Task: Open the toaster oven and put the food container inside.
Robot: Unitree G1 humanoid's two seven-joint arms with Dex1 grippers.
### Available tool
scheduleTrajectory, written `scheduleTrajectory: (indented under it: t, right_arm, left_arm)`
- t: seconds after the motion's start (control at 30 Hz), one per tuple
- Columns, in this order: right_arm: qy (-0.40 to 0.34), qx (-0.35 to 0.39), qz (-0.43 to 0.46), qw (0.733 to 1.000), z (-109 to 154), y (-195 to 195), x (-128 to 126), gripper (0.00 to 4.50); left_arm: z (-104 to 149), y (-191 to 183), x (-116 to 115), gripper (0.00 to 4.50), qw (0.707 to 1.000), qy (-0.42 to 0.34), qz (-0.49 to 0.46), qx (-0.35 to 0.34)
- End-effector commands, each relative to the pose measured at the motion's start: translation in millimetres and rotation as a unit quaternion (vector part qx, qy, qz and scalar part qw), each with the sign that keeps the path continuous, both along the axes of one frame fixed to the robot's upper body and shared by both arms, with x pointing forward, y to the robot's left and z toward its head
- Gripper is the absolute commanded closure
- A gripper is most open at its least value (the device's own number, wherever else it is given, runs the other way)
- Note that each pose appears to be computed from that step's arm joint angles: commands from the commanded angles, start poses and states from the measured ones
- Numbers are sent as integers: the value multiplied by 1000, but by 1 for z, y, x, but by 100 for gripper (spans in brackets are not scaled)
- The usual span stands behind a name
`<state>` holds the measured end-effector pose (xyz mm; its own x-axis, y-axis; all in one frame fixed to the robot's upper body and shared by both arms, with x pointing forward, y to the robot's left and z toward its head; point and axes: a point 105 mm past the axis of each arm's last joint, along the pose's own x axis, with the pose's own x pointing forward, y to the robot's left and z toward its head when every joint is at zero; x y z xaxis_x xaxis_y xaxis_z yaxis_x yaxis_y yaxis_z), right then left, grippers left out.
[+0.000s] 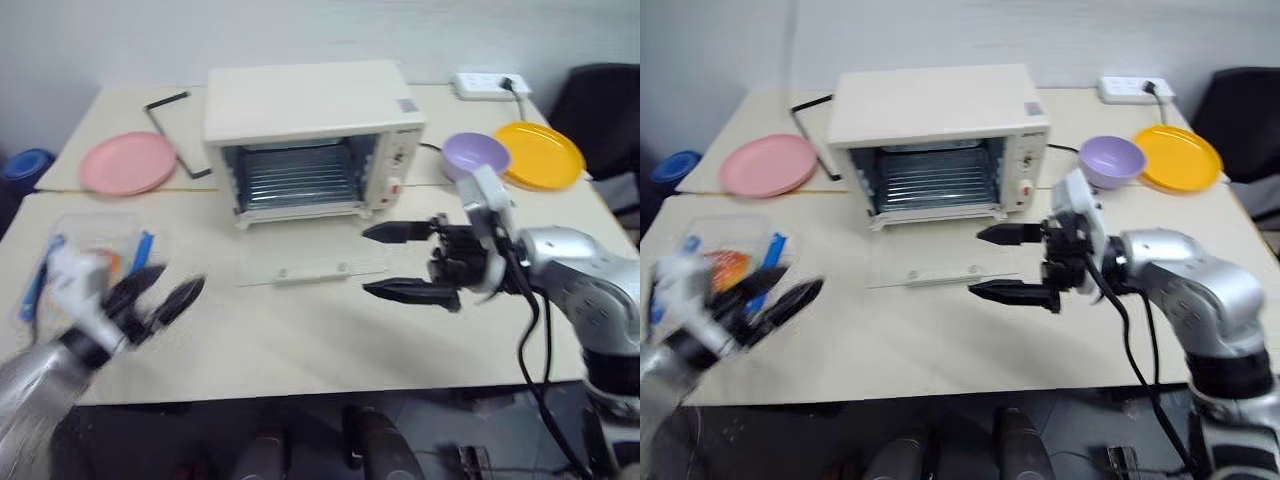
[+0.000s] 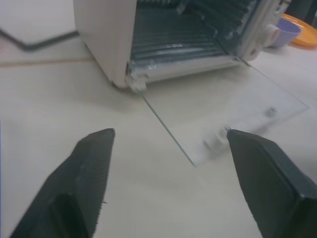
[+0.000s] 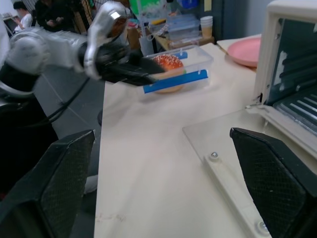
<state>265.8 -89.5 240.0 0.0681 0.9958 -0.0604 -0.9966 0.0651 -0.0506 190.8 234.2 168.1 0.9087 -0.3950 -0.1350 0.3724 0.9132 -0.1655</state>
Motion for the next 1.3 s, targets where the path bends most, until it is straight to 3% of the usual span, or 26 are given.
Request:
scheduleTrajectory:
  t: [0.03,0.23,0.43,0.63,0.7,0.93,1.13,1.3]
  right_arm:
    - [-16,0,43,999,3,9,3,0]
    - [-14,1,85,996,0,22,10,0]
    - [-14,2,99,995,1,25,10,0]
    - [-17,0,87,996,1,21,7,0]
    - [-17,2,80,997,2,20,5,0]
    - [-14,5,50,999,-1,14,-2,0]
    - [-17,10,27,999,-1,11,-4,0]
    - [-17,13,9,1000,-4,7,-1,0]
  left_arm:
    - [21,16,-31,1,997,-41,62,-13]
    - [18,64,-75,1,967,-21,232,-100]
    - [-2,99,-79,1,914,20,370,-165]
    - [-25,123,-52,1,841,57,469,-264]
    - [-26,122,-39,1,830,62,473,-290]
    - [-16,118,0,1,837,72,451,-301]
    - [-31,119,13,1,804,139,485,-315]
    - [-16,109,28,1,814,137,470,-312]
